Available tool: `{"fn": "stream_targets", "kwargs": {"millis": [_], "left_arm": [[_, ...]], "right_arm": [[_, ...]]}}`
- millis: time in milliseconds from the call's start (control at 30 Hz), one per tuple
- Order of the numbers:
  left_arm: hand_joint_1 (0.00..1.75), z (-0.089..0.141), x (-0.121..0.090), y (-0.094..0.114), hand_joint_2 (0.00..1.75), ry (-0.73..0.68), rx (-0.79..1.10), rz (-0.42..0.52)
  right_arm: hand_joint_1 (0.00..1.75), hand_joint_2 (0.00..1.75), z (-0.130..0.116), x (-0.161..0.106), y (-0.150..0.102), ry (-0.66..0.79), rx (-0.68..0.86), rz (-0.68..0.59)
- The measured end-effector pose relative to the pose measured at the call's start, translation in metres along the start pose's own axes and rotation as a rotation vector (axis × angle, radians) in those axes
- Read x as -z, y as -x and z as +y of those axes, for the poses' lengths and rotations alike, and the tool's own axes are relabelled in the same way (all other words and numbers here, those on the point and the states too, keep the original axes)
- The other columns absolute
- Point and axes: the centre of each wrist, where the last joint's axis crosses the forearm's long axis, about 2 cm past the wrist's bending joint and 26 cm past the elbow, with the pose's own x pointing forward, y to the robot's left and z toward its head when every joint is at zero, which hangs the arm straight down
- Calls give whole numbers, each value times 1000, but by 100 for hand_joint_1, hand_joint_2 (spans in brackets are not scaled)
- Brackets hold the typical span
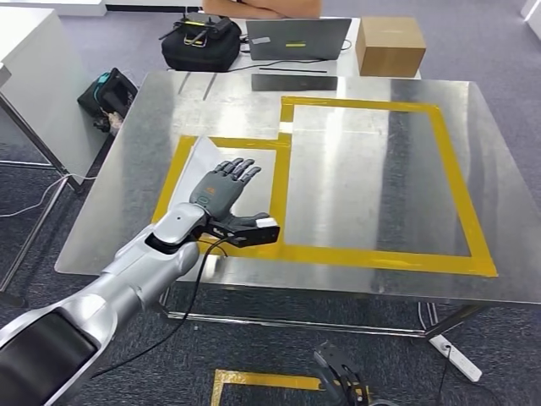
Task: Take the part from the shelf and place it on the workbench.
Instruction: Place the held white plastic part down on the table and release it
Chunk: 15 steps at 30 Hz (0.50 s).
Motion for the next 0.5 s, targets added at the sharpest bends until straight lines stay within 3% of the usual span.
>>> {"fn": "stream_targets", "kwargs": {"millis": [500], "left_arm": [[0,-1,-3,22,0,23,28,42]], "right_arm": [[0,0,-26,-5,19,39,-25,27]]}}
